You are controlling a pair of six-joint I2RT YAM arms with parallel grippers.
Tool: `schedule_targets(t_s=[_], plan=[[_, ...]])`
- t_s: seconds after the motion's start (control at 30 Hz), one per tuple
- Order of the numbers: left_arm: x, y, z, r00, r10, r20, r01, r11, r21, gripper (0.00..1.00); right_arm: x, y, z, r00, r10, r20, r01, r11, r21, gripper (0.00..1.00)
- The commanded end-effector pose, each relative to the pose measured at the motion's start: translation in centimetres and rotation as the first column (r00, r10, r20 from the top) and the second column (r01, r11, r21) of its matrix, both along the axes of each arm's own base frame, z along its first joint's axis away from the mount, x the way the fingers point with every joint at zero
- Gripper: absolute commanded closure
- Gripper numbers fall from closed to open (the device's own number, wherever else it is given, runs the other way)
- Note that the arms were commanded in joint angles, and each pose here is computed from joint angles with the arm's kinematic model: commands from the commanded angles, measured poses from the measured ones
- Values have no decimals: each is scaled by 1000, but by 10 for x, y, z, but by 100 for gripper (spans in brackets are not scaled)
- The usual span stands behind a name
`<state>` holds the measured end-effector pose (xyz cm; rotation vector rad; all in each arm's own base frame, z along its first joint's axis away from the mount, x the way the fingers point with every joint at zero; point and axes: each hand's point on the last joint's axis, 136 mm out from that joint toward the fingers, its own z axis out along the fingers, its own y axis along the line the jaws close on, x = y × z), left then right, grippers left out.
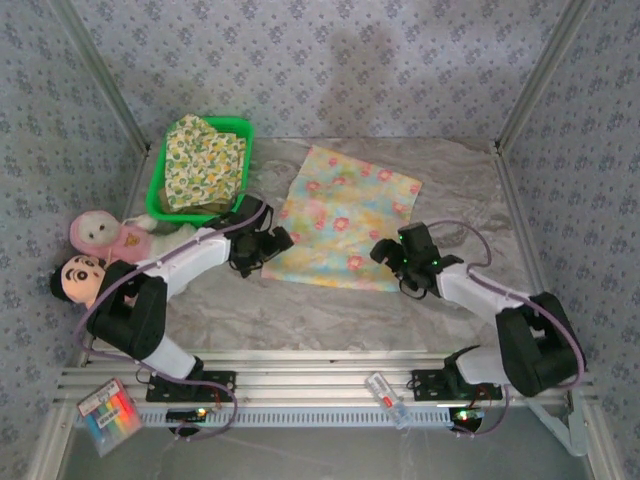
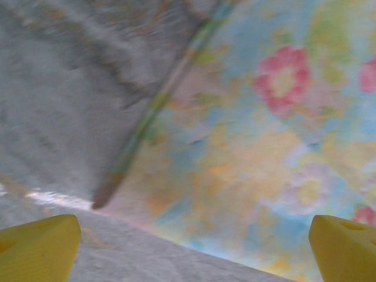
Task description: Fold and stack the skirts
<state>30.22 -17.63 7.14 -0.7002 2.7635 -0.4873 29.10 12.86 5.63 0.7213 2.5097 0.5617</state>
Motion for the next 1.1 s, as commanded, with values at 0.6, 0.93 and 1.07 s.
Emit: schedule_targets(t_s=[0.6, 0.93, 1.07], plan=[[-16, 13, -20, 993, 80, -86, -80, 997, -2, 0, -51, -17, -21, 990, -126, -71, 133, 984, 119, 51], [-14, 11, -23, 993, 79, -92, -80, 997, -6, 0, -49, -15, -29, 990, -118, -81, 127, 986, 113, 61], [-14, 10, -25, 992, 80, -95, -81, 997, -8, 0, -47, -10, -31, 992, -104, -76, 113, 985, 128, 63]])
